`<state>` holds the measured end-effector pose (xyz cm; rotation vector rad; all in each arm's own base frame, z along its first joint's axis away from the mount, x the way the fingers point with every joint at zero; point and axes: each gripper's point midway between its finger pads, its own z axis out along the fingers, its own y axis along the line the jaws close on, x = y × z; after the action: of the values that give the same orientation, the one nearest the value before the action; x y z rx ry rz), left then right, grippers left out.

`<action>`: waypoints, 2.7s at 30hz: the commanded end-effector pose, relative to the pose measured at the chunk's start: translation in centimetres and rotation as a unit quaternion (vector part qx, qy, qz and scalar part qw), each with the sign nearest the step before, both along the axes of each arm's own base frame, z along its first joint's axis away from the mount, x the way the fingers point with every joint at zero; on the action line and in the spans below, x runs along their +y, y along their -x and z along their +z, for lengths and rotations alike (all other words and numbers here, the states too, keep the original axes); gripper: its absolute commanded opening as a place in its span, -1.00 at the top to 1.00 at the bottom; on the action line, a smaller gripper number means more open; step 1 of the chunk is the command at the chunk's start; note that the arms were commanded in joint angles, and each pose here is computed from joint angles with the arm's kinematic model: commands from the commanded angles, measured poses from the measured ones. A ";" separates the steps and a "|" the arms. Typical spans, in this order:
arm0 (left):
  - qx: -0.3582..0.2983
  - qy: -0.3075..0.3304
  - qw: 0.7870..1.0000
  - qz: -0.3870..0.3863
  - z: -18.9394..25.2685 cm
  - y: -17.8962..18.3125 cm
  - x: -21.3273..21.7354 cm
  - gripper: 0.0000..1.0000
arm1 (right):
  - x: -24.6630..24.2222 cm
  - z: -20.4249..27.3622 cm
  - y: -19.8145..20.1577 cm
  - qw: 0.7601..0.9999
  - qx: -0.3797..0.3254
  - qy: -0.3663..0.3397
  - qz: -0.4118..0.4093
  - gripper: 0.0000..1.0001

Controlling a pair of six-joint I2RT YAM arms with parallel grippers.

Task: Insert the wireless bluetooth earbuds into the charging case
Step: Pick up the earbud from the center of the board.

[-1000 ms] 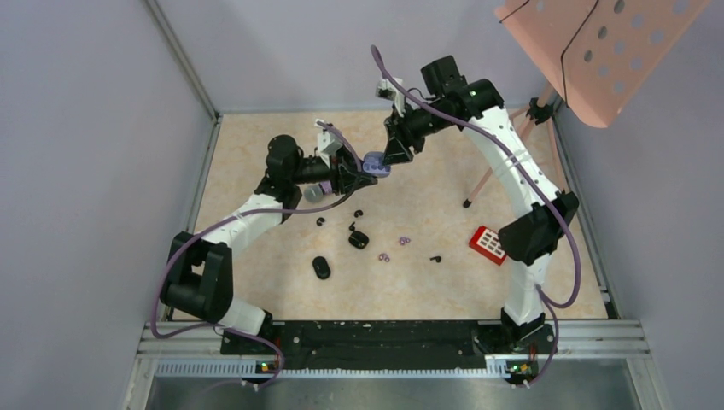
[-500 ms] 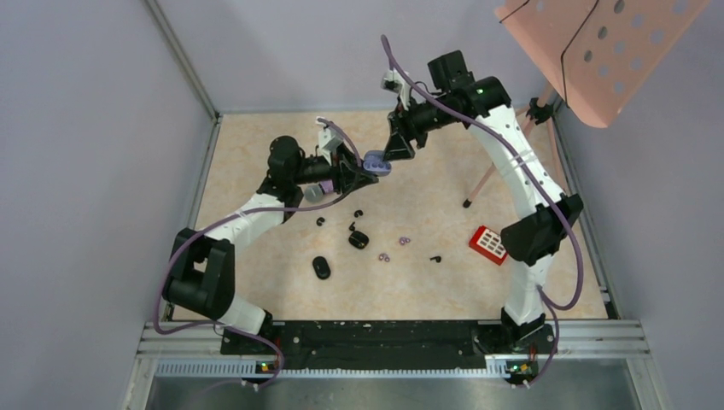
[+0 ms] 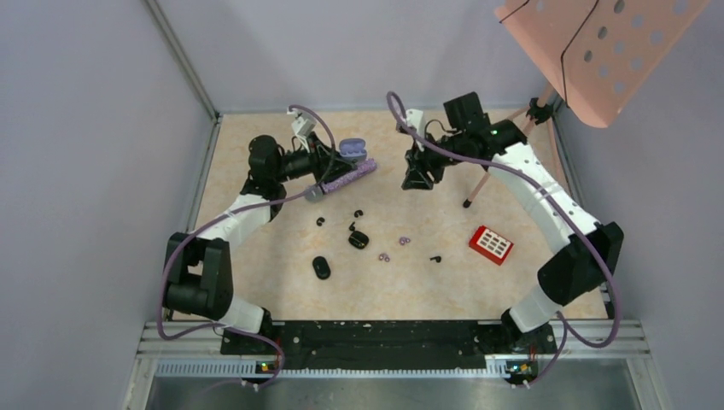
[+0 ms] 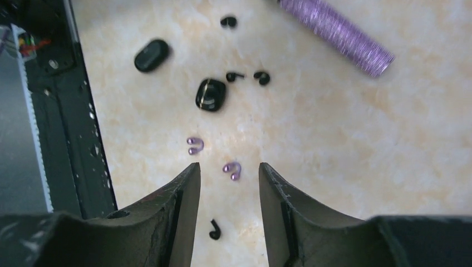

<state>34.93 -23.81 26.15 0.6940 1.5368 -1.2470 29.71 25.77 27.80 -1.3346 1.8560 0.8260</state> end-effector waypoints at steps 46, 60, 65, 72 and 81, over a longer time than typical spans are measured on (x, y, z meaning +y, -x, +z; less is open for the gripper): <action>0.073 0.030 0.990 0.120 1.3 0.0 6.3 1.00 | 0.0 -25.3 2.1 0.964 0.130 0.181 0.146 0.25; 0.075 0.029 0.989 0.124 0.8 0.0 6.3 1.00 | -0.4 -24.6 4.4 0.956 0.155 0.169 0.184 0.27; 0.076 0.028 0.989 0.126 0.6 0.0 6.4 1.00 | -0.3 -24.4 4.5 0.957 0.153 0.165 0.186 0.27; 0.078 0.024 0.989 0.124 0.4 0.2 6.4 1.00 | 0.5 -22.3 3.2 0.961 0.121 0.156 0.193 0.27; 0.076 0.023 0.988 0.129 0.5 0.1 6.6 1.00 | 1.4 -23.0 1.9 0.961 0.120 0.155 0.197 0.27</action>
<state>35.13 -17.60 24.83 0.3358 1.7164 -1.1956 27.57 25.64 4.47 -1.8886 2.0660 0.9229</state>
